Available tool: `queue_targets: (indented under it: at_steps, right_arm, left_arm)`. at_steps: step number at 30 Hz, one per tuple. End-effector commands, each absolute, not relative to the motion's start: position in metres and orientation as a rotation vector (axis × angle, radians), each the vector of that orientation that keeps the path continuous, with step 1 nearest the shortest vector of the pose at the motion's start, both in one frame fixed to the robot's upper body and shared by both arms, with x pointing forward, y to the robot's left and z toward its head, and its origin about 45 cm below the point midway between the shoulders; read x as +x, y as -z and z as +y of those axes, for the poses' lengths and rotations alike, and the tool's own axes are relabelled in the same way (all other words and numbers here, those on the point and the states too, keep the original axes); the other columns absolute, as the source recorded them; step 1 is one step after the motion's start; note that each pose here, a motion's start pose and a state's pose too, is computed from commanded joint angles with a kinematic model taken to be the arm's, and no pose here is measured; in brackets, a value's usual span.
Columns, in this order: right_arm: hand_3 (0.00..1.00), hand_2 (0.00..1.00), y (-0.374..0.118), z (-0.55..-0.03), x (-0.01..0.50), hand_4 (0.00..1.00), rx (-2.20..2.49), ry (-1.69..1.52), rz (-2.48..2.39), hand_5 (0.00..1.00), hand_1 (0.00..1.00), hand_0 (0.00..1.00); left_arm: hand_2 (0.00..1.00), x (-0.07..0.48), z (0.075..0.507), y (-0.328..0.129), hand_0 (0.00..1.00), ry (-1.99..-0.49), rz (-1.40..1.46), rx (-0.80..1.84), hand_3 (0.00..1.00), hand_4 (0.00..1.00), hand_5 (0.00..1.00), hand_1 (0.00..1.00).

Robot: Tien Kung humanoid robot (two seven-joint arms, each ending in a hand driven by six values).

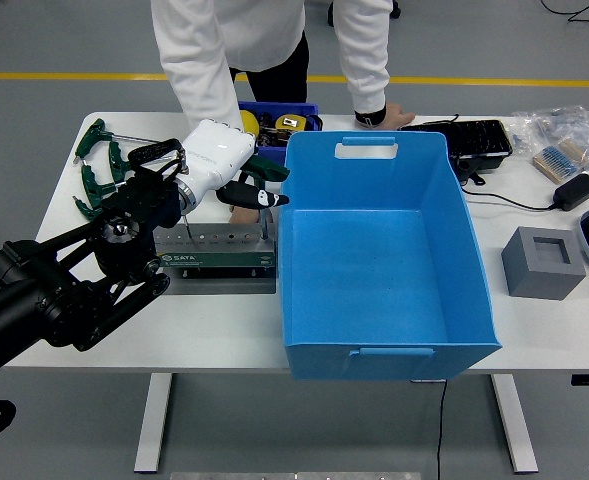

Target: Lift tool from toolbox,place it in box,lift tool from toolbox,place it in box

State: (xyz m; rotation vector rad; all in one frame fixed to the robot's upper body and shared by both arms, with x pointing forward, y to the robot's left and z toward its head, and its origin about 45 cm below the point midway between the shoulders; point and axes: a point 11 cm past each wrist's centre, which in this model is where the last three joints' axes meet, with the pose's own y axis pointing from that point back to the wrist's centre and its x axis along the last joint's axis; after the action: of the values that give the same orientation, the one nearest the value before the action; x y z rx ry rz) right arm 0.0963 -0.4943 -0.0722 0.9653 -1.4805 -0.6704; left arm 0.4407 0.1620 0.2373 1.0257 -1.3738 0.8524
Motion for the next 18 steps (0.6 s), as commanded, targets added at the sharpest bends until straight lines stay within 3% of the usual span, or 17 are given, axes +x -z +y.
queue_targets:
  at_steps: [10,18]
  right_arm:
    - [0.805,0.774,0.0718,-0.4950,0.0961,0.998,0.963,0.671,-1.483,0.854,0.773,0.861]
    - [0.805,0.774,0.0716,-0.4950,0.0972,0.998,0.963,0.671,-1.487,0.853,0.771,0.859]
  left_arm:
    - [0.032,0.4404,0.1643,-0.2387,0.190,-0.913,-1.400,0.978,0.059,0.998,0.913,0.002]
    - [0.002,0.4394,0.1653,-0.2385,0.193,-0.926,-1.411,0.961,0.007,0.998,0.861,0.002]
